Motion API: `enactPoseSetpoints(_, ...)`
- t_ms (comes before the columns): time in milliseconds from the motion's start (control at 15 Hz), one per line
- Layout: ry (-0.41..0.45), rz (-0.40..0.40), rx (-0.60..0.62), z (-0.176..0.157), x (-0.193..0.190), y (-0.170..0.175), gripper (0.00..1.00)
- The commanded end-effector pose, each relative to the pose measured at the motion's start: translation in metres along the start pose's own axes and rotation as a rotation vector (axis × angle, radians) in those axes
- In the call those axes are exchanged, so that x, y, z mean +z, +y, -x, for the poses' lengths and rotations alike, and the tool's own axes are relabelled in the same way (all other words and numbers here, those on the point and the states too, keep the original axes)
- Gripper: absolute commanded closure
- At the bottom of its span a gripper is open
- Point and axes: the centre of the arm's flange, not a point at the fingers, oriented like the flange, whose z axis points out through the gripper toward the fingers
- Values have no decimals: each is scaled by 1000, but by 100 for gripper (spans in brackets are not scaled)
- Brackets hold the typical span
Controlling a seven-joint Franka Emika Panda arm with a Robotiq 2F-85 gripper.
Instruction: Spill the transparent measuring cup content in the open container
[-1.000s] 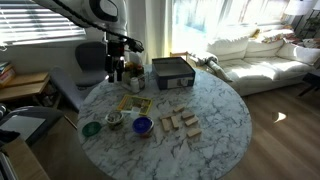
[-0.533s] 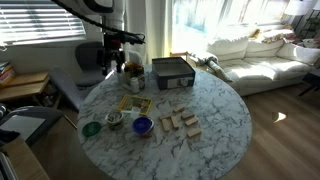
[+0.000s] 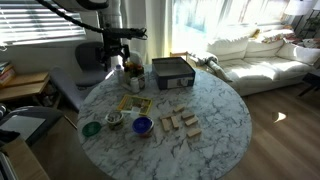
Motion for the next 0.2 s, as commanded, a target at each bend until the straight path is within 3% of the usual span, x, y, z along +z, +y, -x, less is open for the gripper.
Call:
enactPoseSetpoints(0, 0, 1, -1, -1, 0, 0, 0)
enactPoseSetpoints(133, 0, 1, -2, -1, 0, 1, 0)
